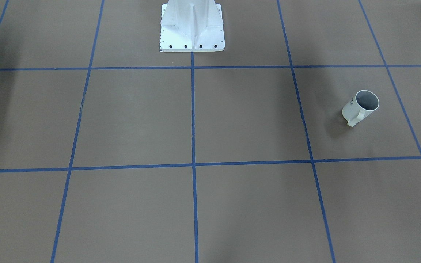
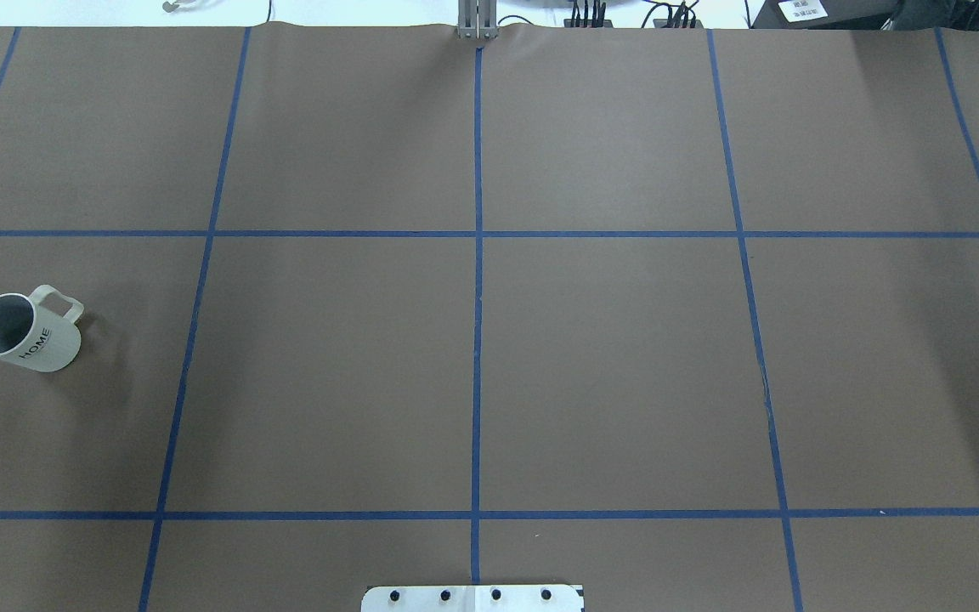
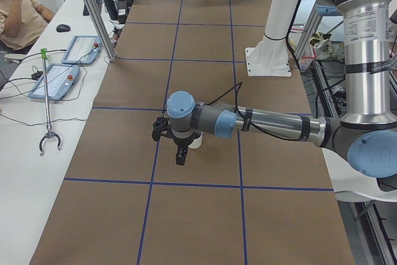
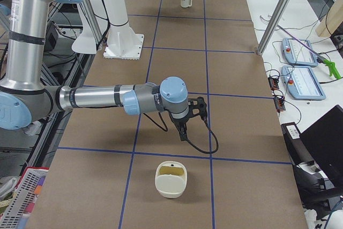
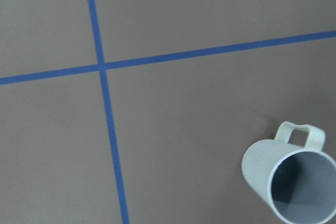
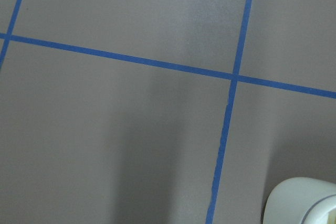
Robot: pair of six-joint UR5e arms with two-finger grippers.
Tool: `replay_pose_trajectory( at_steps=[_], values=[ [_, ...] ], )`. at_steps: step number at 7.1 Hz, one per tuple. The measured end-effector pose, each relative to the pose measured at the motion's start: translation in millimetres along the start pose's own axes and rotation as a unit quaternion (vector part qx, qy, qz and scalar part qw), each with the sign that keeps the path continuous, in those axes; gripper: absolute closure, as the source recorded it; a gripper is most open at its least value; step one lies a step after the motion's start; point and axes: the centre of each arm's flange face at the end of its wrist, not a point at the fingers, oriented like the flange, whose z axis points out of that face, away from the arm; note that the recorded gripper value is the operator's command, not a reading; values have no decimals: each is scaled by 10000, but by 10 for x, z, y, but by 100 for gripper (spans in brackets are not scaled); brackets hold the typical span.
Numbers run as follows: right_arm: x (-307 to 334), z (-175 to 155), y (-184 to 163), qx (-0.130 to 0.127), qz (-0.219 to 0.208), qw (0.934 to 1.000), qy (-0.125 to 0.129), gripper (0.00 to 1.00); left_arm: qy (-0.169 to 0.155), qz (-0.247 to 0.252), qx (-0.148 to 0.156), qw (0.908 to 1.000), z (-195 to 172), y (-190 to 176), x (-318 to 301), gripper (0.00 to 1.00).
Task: Left arm hands cup to right arm to dump lemon
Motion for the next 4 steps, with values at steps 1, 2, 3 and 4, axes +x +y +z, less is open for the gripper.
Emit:
replay_pose_trajectory(
  at_steps=[1, 2, 3, 4],
  values=[
    [-12, -12, 53, -6, 7, 10000, -3, 0, -5, -66, 28, 10000, -28, 19, -35, 0],
    [-50, -42, 124, 1, -5, 10000, 3, 0, -2, -182, 52, 9998, -67, 93, -57, 0],
    [-62, -24, 190, -46, -8, 10000, 53, 0, 0, -309, 41, 9995, -84, 234, -73, 0],
    [-69, 31, 220, -125, -41, 9998, 161, 0, -11, -384, 48, 9992, -103, 316, -74, 0]
  ],
)
